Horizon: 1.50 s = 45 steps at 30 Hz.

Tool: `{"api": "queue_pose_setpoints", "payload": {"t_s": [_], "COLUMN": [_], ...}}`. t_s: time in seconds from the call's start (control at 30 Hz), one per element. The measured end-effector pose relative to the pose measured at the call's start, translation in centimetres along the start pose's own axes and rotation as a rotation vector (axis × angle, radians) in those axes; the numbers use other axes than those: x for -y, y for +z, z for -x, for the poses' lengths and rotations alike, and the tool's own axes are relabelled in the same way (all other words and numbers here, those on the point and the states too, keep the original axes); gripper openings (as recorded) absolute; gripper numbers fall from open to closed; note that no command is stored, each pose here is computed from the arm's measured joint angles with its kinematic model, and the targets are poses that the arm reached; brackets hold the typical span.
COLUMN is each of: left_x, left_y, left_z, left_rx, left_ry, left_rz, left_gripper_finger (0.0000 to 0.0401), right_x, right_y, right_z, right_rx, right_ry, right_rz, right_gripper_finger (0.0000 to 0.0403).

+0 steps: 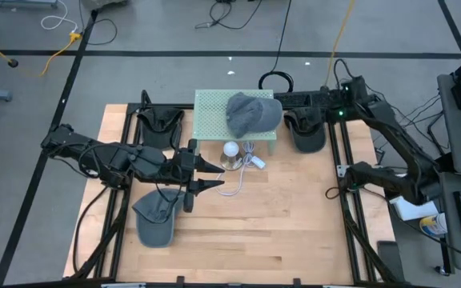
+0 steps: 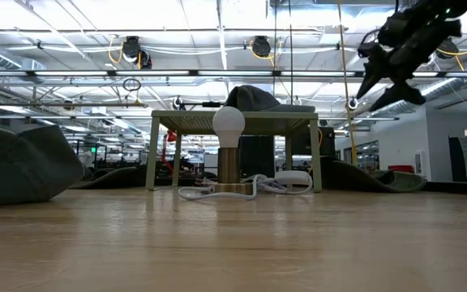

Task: Pick & Place hat
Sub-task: Put the right black cap on the shelf

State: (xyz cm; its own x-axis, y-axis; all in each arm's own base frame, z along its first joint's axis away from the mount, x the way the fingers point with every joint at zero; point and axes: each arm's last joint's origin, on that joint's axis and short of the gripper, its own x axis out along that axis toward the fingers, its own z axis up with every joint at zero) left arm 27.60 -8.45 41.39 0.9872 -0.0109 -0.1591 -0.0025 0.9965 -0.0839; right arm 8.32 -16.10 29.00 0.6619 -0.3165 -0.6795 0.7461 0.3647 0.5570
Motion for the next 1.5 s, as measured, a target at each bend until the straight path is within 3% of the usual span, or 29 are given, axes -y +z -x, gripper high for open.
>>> {"api": "queue_pose_setpoints", "payload": {"t_s": [0.13, 0.3, 0.87, 1.17, 1.5], "left_x": [0.0, 0.0, 0.0, 0.1, 0.1], "left_y": [0.0, 0.0, 0.0, 0.0, -0.4], "left_z": [0.0, 0.0, 0.0, 0.0, 0.0], "left_rx": [0.000, 0.000, 0.000, -0.009, -0.052], "left_ry": [0.000, 0.000, -0.001, -0.046, -0.054], "left_rz": [-0.002, -0.010, -0.003, -0.001, 0.011], "left_gripper_finger": [0.0145, 0.0145, 0.0145, 0.0145, 0.0145], "right_x": [-1.1, -2.2, -5.9, -7.8, -9.0], "right_y": [-1.8, -3.3, -5.9, -6.7, -8.4], "right_z": [1.1, 1.4, -1.5, -4.5, -6.3], "right_rx": [0.005, -0.007, -0.081, -0.121, -0.026], "right_ry": [-0.135, -0.216, -0.316, -0.300, -0.443], "right_rz": [0.032, 0.045, 0.088, 0.121, 0.327], "right_gripper_finger": [0.0210, 0.0210, 0.0210, 0.0210, 0.0210]}}
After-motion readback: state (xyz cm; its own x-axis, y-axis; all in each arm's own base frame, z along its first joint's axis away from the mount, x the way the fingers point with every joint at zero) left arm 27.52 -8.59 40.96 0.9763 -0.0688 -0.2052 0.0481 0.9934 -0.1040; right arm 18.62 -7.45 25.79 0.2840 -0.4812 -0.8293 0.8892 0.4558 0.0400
